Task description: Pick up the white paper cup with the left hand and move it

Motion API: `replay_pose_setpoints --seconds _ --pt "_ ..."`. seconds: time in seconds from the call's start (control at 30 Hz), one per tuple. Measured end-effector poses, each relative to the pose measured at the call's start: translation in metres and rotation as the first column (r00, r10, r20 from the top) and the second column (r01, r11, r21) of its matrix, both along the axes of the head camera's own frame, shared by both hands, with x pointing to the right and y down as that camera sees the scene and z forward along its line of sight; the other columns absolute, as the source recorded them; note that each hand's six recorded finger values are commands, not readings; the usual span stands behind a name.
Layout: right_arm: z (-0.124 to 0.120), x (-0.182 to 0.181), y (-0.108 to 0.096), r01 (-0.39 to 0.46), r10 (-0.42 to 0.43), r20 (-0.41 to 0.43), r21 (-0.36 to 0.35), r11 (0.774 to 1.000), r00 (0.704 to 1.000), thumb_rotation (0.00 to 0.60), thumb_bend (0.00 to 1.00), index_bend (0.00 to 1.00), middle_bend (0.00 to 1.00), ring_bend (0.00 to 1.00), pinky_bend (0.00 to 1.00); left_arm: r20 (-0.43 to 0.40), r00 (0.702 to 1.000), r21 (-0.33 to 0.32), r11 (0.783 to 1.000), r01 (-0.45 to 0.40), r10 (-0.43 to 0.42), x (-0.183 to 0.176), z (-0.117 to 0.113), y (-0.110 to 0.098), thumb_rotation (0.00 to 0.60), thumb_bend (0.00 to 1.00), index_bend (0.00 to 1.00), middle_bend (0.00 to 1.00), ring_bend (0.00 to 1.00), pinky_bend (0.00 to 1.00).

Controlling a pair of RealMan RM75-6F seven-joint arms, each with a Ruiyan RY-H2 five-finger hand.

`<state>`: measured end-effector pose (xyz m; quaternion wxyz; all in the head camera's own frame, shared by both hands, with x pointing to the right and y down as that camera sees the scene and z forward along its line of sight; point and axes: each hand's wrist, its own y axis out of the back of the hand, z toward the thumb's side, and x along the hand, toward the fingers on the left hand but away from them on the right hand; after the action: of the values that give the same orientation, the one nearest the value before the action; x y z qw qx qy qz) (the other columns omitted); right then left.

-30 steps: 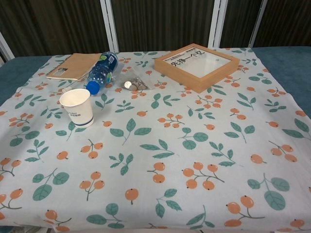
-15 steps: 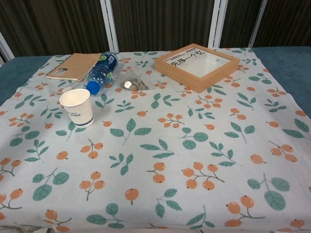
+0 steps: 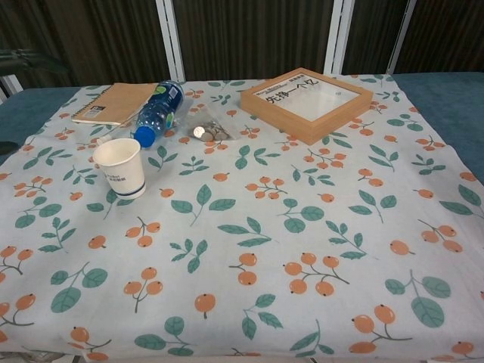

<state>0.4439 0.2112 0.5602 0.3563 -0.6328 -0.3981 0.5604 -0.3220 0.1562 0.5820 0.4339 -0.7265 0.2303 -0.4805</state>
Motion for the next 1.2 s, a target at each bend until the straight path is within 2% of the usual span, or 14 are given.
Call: replay_pose_setpoints --seconds 0.3,0.57,0.83,1.0,1.2 --pt "-0.001 0.009 0.002 -0.018 0.018 -0.010 0.000 1.000 1.000 0.600 0.20 0.00 0.00 0.00 0.00 0.123 0.985 -0.050 0.992 -0.113 0.118 0.050 0.037 -0.025 0.600 0.32 0.00 0.00 0.00 0.00" --pt "0.005 0.009 0.001 -0.017 0.016 -0.013 -0.019 1.000 1.000 0.600 0.20 0.00 0.00 0.00 0.00 0.207 0.964 -0.082 0.985 -0.149 0.163 0.077 0.061 -0.036 0.600 0.31 0.00 0.00 0.00 0.00" --pt "0.002 0.013 -0.002 -0.028 0.028 -0.017 -0.012 1.000 0.999 0.600 0.20 0.00 0.00 0.00 0.00 0.349 0.912 -0.104 0.976 -0.192 0.217 0.083 0.082 -0.039 0.600 0.31 0.00 0.00 0.00 0.00" --pt "0.003 0.014 -0.002 -0.032 0.032 -0.018 -0.016 0.999 0.999 0.600 0.20 0.00 0.00 0.00 0.00 0.421 0.874 -0.092 0.970 -0.224 0.241 0.086 0.091 -0.040 0.600 0.31 0.00 0.00 0.00 0.00" --pt "0.004 0.015 -0.002 -0.033 0.033 -0.016 -0.017 0.999 0.999 0.600 0.20 0.00 0.00 0.00 0.00 0.458 0.851 -0.102 0.966 -0.238 0.258 0.088 0.099 -0.038 0.600 0.31 0.00 0.00 0.00 0.00"
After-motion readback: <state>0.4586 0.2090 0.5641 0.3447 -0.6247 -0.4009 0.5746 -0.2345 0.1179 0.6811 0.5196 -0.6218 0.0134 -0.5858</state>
